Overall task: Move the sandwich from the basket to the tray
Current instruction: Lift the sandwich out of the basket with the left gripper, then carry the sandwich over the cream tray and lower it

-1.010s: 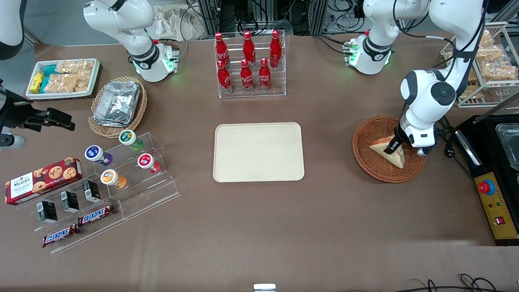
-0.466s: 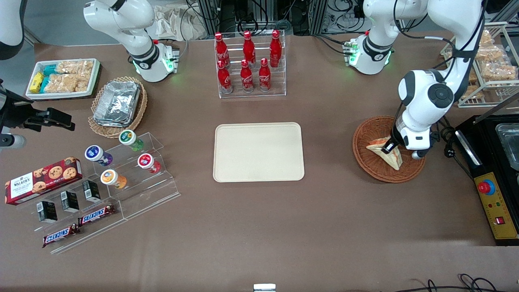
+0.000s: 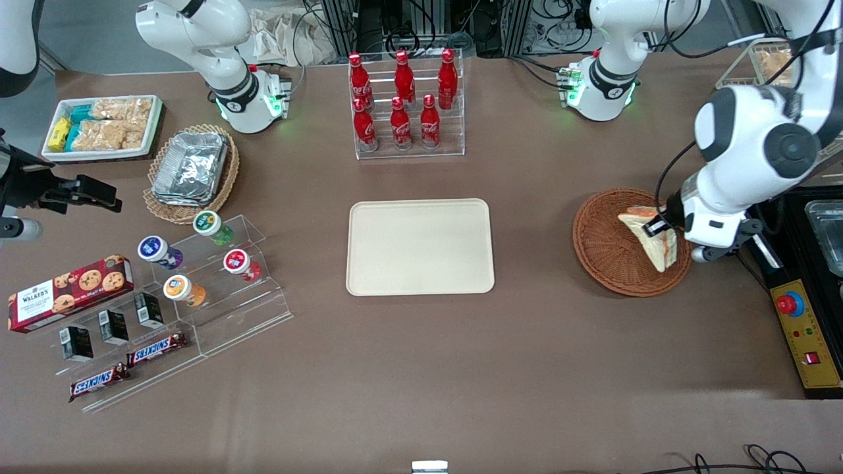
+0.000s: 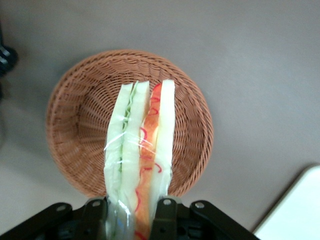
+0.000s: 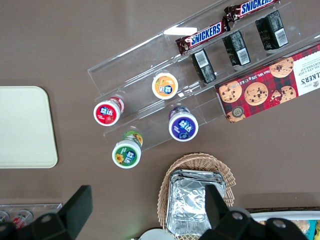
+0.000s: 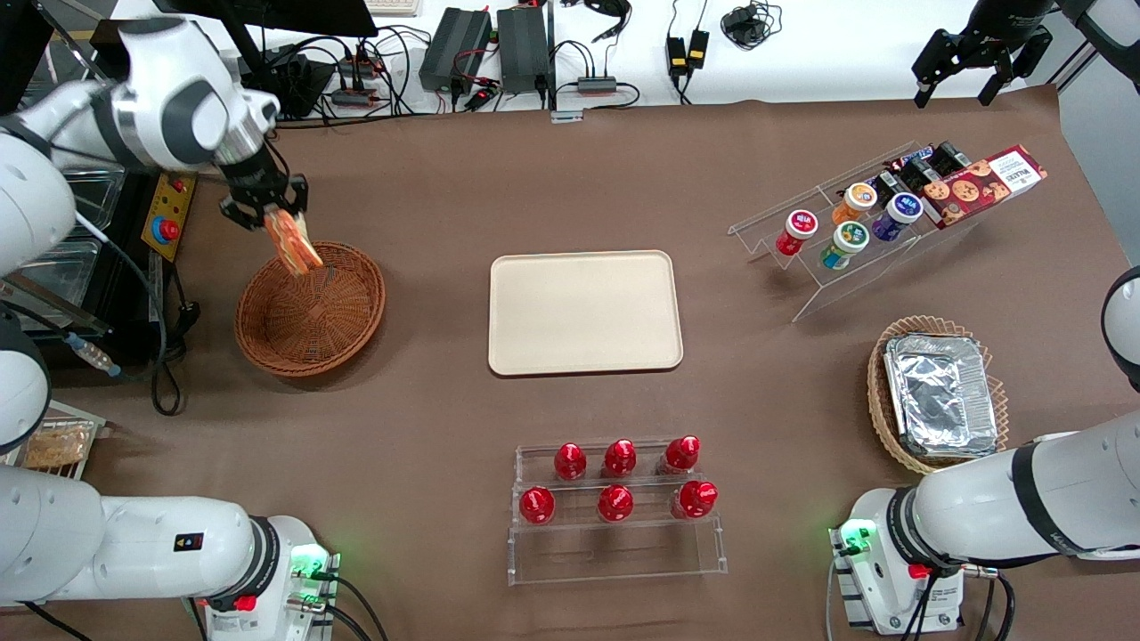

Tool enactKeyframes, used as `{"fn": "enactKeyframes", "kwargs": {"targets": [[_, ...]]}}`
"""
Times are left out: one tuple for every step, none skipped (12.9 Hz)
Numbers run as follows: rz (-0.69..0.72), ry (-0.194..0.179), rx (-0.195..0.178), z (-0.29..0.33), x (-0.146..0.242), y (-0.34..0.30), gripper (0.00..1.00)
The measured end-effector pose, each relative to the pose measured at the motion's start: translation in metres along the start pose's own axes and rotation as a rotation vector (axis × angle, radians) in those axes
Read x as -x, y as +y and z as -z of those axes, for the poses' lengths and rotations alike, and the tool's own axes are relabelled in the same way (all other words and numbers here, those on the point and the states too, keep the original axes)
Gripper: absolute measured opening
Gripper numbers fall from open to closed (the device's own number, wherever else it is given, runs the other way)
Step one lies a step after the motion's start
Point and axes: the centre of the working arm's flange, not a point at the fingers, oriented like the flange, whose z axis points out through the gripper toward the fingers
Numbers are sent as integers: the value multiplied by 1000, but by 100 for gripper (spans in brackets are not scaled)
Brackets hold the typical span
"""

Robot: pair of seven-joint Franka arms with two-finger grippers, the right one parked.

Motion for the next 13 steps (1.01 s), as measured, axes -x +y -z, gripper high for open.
{"fn": "enactKeyframes", "kwargs": {"targets": [[-46, -8, -5, 26, 0, 4, 25], [-87, -11, -9, 52, 4, 11, 25], [-128, -3, -18, 77, 12, 24, 25], [-172, 16, -32, 99, 23, 40, 25], [-220, 38, -40, 117, 38, 61, 25], [-262, 57, -39, 129, 54, 84, 25], [-275, 67, -36, 134, 71, 108, 25], [-267, 71, -33, 133, 88, 131, 25], [-266, 67, -32, 129, 106, 154, 25], [-274, 59, -32, 120, 124, 176, 25], [-273, 60, -19, 109, 141, 200, 25], [-258, 63, 6, 95, 153, 224, 25], [-250, 59, 21, 75, 164, 246, 25]]}}
